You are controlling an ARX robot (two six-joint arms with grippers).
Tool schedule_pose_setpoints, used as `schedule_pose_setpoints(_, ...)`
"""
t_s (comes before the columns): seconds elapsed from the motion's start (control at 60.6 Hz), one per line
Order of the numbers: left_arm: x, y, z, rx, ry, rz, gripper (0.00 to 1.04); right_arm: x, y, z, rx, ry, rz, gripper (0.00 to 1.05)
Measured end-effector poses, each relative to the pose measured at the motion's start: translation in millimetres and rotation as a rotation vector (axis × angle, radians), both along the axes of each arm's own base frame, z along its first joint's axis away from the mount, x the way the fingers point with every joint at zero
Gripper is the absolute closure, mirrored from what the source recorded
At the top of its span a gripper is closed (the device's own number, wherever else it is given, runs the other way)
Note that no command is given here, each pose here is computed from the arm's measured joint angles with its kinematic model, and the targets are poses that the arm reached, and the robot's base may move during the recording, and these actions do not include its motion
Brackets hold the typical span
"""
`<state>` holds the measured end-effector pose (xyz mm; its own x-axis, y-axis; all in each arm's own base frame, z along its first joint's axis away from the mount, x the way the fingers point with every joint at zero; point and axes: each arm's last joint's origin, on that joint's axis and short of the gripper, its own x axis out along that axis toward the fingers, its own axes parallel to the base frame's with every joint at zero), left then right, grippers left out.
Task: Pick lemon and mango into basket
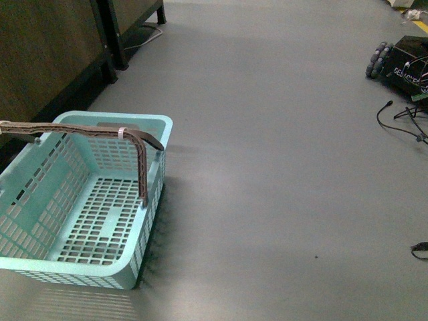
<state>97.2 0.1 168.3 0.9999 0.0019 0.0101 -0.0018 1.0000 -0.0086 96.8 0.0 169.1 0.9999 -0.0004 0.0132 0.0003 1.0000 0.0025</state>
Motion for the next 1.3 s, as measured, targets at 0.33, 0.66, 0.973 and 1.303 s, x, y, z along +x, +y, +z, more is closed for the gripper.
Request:
schedule_pose_setpoints(0.33,0,0,0,0.000,0.000,0.000,0.07,0,0,0,0.000,0.000,0.000,0.09)
schedule_pose_setpoints(0.66,35,4,-12,-0.454,0.652,0.147,0.07,0,0,0,0.000,0.000,0.000,0.09)
schedule_pose_setpoints(0.973,142,28,-31,-0.735,0.511,0.268,0.07,0,0,0,0.000,0.000,0.000,0.09)
schedule_pose_setpoints(1.303,240,29,-79,-1.059,0.467,0.430,0.07,0,0,0,0.000,0.000,0.000,0.09)
